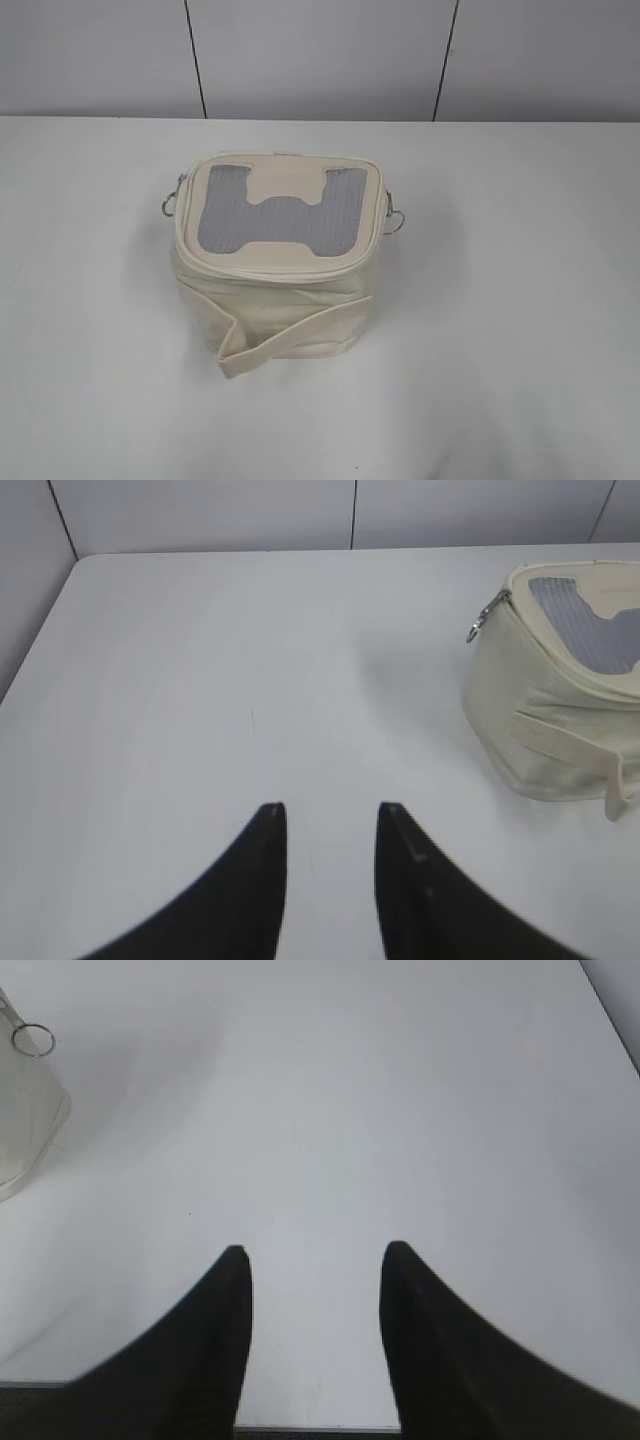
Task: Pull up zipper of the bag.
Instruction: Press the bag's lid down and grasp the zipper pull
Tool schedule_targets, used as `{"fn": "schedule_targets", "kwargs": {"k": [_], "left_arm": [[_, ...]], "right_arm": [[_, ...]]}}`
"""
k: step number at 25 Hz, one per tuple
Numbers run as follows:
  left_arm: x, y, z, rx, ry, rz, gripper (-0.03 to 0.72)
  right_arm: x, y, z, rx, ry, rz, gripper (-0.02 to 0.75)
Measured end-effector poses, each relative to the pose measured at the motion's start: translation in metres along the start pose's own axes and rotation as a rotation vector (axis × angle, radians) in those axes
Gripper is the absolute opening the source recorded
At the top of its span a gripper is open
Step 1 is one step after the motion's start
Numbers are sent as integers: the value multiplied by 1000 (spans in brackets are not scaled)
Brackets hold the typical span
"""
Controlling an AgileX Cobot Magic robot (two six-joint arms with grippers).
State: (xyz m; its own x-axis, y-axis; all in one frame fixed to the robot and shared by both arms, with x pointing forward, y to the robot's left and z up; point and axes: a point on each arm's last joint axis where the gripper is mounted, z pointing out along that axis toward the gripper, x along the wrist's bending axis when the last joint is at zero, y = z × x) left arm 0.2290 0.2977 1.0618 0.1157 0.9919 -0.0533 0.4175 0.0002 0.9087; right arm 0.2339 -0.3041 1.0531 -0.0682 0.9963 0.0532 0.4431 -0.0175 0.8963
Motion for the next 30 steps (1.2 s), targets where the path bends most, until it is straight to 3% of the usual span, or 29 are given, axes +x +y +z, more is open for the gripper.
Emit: {"fn": "schedule_targets", "kwargs": {"k": [21, 25, 30], "left_arm": [[0, 0, 0, 0, 0, 0, 237], [0, 0, 0, 0, 0, 0, 237], [0, 0, 0, 0, 0, 0, 237]], "right_arm": [[0, 0, 0, 1, 5, 4, 337], [7, 3, -2, -21, 73, 41, 337], [34, 38, 19, -75, 334, -4, 335]]}}
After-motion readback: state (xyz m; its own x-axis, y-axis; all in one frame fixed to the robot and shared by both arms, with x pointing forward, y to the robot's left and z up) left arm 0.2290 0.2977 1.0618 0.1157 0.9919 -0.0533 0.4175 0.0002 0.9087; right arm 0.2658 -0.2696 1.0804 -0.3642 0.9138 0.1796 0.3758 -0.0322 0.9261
